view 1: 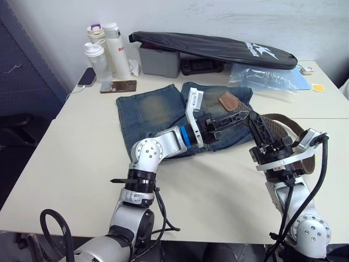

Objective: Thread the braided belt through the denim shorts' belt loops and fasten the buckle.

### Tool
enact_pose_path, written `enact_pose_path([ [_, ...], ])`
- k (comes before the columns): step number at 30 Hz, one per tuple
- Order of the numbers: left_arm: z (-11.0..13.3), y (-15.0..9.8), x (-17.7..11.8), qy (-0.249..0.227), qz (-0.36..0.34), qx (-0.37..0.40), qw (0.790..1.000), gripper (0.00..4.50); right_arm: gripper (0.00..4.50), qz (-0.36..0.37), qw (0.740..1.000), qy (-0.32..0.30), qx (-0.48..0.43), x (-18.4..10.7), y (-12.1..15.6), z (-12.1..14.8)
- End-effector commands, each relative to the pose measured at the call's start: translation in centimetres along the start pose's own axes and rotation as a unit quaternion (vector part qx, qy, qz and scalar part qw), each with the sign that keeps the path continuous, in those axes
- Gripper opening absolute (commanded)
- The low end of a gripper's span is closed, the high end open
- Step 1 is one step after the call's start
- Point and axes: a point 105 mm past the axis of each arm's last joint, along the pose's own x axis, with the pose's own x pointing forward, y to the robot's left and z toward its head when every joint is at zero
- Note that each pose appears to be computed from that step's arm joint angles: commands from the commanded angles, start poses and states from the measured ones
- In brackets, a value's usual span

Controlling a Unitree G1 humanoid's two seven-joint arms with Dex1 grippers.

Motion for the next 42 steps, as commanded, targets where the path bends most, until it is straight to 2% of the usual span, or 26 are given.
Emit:
enact_pose_path([
  [1,0.0,-0.1,0.4,0.005,0.012,0.009,1.0,0.69,0.0,0.026,0.999,-0.023,-0.011,0.1,1.1,1.3],
  [4,0.9,-0.2,-0.4,0.014,0.018,0.044,0.999,1.92,0.0,0.027,0.999,-0.014,-0.037,0.1,1.0,2.1],
  [5,1.2,-0.1,-0.7,0.031,0.032,0.081,0.996,2.24,0.0,0.021,0.999,-0.015,-0.046,0.1,0.8,2.6],
  [7,0.9,0.2,-1.3,0.099,0.056,0.185,0.976,3.1,0.0,-0.005,0.997,-0.015,-0.072,-0.1,-0.2,3.9],
  [10,1.1,0.4,-2.0,0.159,0.069,0.29,0.941,4.21,0.0,-0.022,0.992,0.002,-0.127,-0.3,-0.5,5.9],
  [11,1.0,0.6,-2.3,0.18,0.073,0.323,0.926,4.38,0.0,-0.025,0.989,0.009,-0.147,-0.3,-0.4,6.6],
  [14,0.7,1.5,-3.0,0.222,0.081,0.387,0.891,4.38,0.0,-0.033,0.977,0.049,-0.207,-0.5,-0.2,7.7],
  [18,0.0,3.0,-3.4,0.262,0.084,0.456,0.846,4.38,0.0,-0.034,0.922,0.197,-0.331,-1.3,0.8,7.5],
  [20,0.6,4.0,-3.4,0.264,0.105,0.488,0.826,4.38,0.0,-0.003,0.9,0.269,-0.344,-2.4,2.1,6.8],
  [22,1.2,4.5,-3.0,0.257,0.114,0.504,0.816,4.38,0.0,0.0,0.873,0.329,-0.36,-3.7,2.3,7.0],
  [25,1.2,5.0,-2.3,0.264,0.105,0.516,0.808,4.38,0.0,-0.028,0.84,0.37,-0.397,-4.7,1.4,8.0],
  [29,0.7,6.2,-1.1,0.269,0.101,0.528,0.799,4.38,0.0,-0.038,0.823,0.38,-0.421,-5.2,0.9,8.5],
  [34,-0.9,8.3,0.7,0.277,0.112,0.53,0.794,4.38,0.0,-0.062,0.827,0.323,-0.455,-4.9,0.6,9.5],
  [39,-3.6,10.1,2.1,0.305,0.115,0.524,0.787,4.38,0.0,-0.08,0.829,0.305,-0.462,-6.1,1.3,9.5],
  [42,-4.8,10.9,2.6,0.324,0.125,0.533,0.772,4.38,0.0,-0.094,0.828,0.293,-0.469,-6.8,1.8,9.7],
])
